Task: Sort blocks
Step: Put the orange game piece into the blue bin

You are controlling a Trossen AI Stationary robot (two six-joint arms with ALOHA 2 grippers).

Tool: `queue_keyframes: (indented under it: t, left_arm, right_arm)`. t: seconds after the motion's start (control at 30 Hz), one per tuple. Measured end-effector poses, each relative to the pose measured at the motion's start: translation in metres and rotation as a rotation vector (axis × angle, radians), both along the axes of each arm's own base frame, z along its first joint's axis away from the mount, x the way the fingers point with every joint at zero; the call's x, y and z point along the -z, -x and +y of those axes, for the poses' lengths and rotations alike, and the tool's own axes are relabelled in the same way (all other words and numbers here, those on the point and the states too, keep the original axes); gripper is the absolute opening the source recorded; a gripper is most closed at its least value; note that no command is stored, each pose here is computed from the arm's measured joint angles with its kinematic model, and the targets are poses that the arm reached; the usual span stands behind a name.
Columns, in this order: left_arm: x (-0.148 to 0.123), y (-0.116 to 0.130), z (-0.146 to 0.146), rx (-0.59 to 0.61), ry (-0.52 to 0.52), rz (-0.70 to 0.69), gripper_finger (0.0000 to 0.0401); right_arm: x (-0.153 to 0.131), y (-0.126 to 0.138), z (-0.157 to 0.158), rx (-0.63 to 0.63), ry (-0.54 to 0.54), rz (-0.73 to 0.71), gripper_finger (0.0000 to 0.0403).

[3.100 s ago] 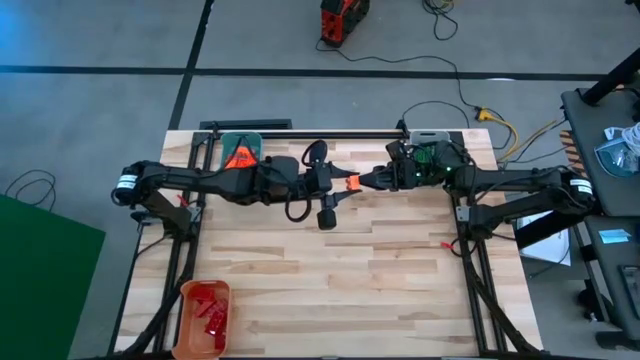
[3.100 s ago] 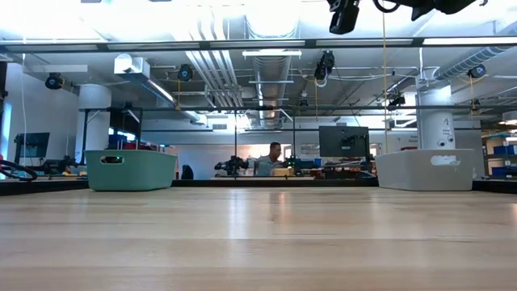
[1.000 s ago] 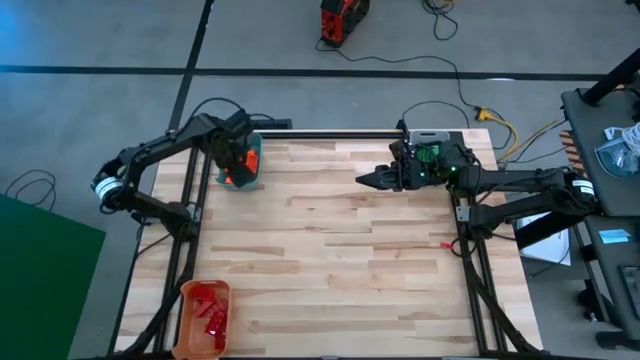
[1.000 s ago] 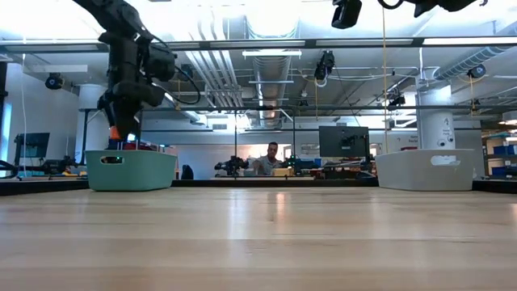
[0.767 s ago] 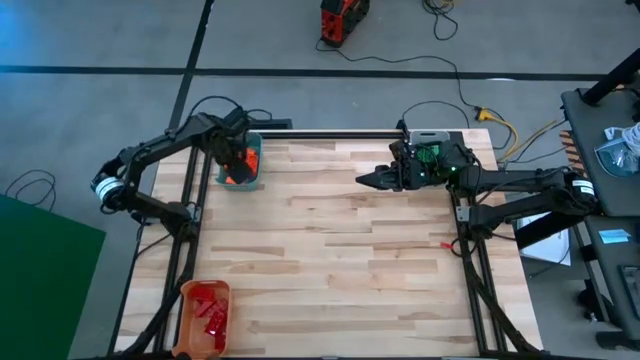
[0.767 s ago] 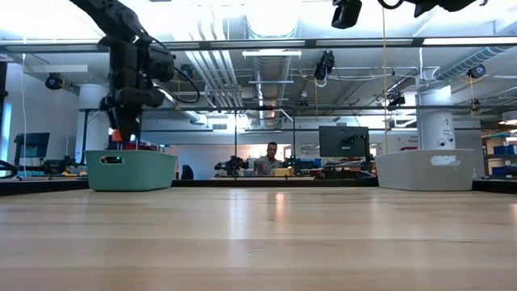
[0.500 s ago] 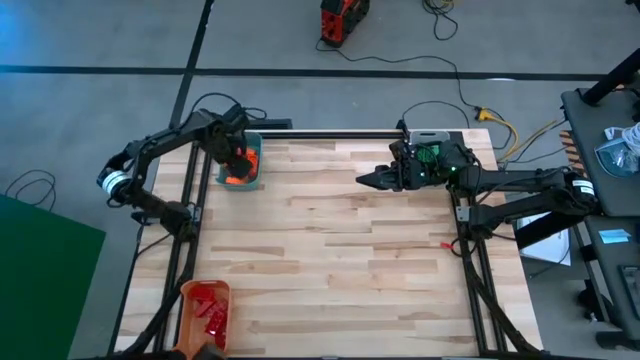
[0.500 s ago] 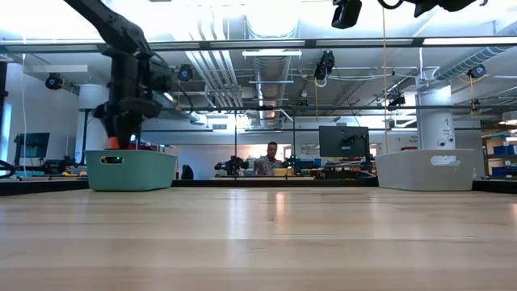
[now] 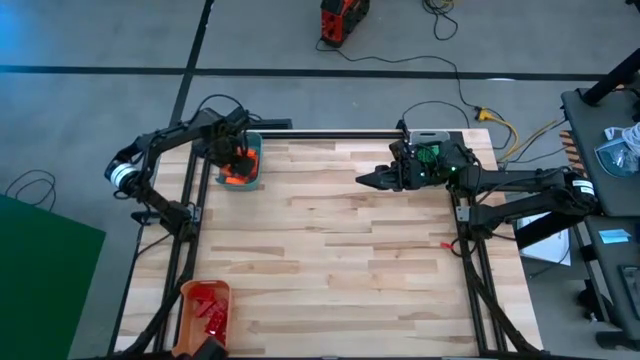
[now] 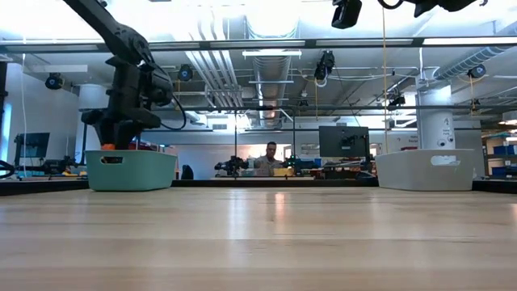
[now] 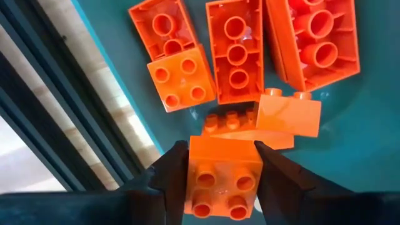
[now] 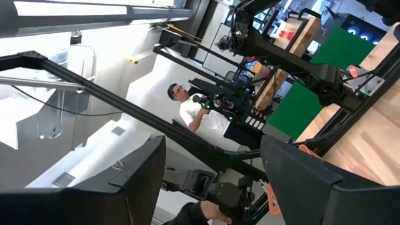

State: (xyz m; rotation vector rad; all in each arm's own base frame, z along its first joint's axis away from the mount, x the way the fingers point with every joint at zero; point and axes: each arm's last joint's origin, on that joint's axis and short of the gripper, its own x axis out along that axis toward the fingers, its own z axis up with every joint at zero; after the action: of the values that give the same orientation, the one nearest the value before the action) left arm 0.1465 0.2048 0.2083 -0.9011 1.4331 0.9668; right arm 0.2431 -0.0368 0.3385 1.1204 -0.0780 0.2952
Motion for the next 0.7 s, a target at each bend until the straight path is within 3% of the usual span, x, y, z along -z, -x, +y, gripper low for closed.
queue_keyframes:
  t: [0.7]
  left_arm:
    - [0.0009,-0.0006,0.0015,-0.027,-0.009,-0.005,0.0152]
  right_arm:
    - [0.0,0.0,0.0002,-0.007,0.002,0.0,0.0256]
